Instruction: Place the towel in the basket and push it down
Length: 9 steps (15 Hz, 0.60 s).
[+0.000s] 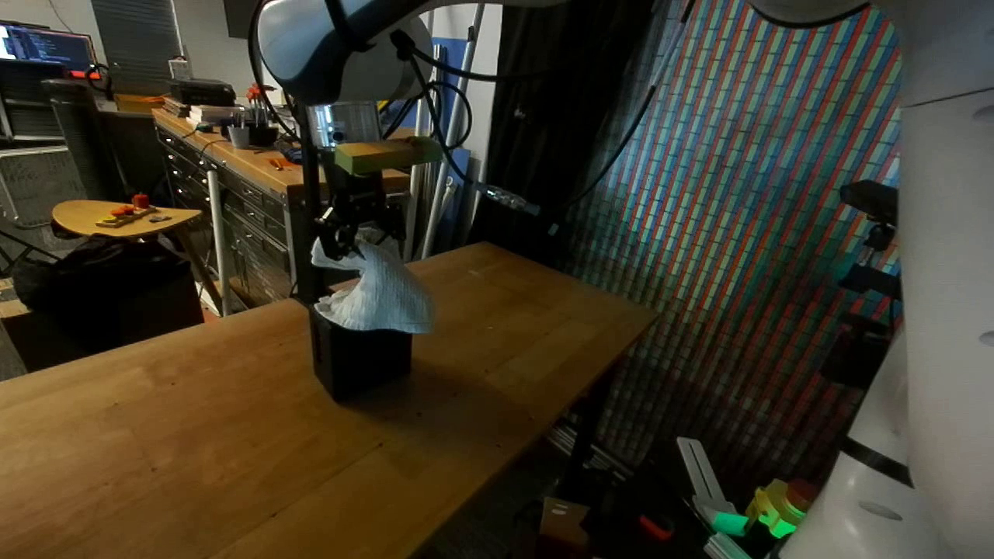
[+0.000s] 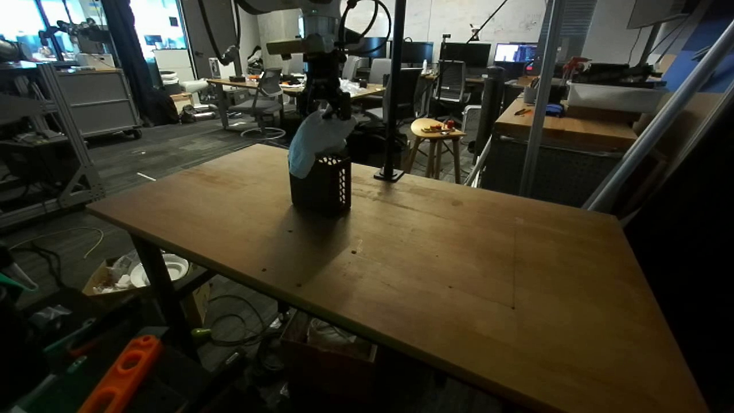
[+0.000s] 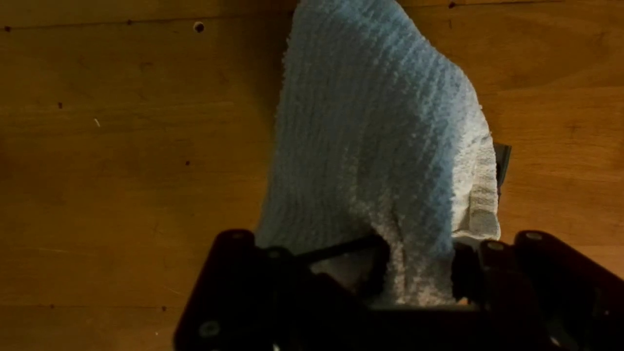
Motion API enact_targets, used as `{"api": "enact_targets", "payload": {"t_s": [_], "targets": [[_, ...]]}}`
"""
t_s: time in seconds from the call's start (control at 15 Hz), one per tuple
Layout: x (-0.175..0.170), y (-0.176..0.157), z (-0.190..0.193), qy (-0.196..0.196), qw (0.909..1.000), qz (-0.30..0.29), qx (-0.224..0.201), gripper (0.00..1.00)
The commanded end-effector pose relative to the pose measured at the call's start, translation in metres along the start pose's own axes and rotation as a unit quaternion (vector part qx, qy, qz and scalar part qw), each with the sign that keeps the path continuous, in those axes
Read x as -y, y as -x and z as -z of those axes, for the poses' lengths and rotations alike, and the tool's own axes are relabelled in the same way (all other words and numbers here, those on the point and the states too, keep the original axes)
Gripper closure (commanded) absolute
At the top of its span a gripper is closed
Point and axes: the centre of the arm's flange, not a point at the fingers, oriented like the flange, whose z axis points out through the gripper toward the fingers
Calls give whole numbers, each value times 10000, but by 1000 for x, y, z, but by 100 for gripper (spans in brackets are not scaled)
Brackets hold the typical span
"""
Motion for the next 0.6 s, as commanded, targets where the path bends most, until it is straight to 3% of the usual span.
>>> {"api": "enact_targets", "payload": {"t_s": [0.0, 0.53], "targets": [[4, 0, -15, -233, 9997, -38, -37, 100], [21, -3, -66, -731, 9972, -124, -24, 100]]}}
